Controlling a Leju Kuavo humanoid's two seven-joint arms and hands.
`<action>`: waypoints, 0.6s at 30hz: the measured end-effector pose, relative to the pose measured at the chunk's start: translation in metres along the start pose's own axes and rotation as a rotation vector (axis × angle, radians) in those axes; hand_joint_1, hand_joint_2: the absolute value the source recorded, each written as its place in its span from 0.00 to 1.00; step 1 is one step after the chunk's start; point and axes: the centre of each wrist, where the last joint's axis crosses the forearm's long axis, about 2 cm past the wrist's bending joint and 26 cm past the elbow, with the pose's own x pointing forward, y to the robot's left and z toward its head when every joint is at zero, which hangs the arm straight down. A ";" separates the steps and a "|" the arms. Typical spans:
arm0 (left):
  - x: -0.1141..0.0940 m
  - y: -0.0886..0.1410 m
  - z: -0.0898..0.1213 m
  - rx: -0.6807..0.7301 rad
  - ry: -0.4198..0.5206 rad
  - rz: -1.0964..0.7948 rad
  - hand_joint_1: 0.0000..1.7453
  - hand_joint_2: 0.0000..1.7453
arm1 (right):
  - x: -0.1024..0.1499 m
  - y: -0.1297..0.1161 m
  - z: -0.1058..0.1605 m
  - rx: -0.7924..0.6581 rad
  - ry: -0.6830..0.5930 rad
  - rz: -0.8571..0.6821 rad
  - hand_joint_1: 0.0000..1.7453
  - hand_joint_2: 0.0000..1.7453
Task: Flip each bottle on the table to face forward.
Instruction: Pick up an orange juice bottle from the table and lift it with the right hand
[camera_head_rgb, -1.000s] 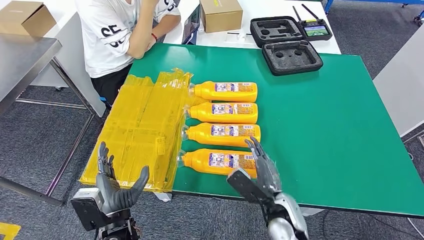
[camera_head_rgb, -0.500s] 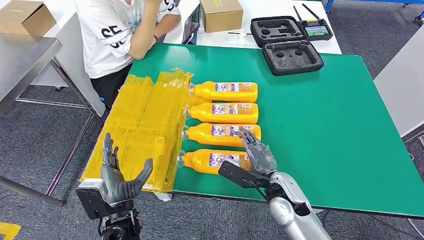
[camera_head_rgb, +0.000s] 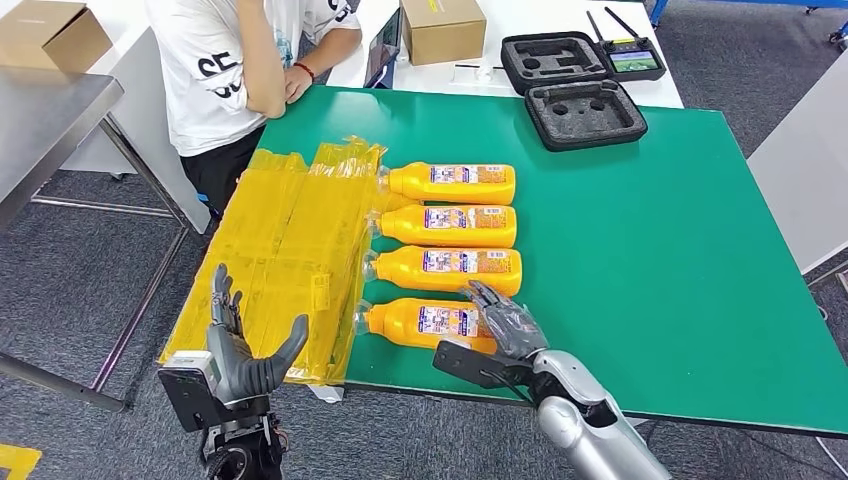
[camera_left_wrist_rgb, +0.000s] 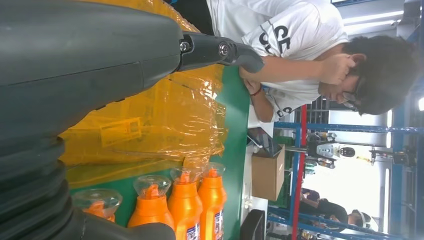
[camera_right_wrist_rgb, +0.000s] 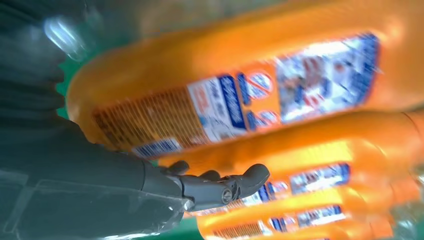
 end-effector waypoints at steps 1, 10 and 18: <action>-0.001 0.000 0.000 0.000 0.003 0.000 0.00 1.00 | -0.002 0.000 0.001 0.007 0.005 0.006 0.00 1.00; -0.004 0.001 0.003 0.000 0.014 0.000 0.00 1.00 | -0.016 0.001 0.002 0.040 0.050 0.042 0.00 1.00; -0.005 0.002 0.004 -0.002 0.018 0.005 0.00 1.00 | -0.026 0.003 0.004 0.067 0.087 0.064 0.29 1.00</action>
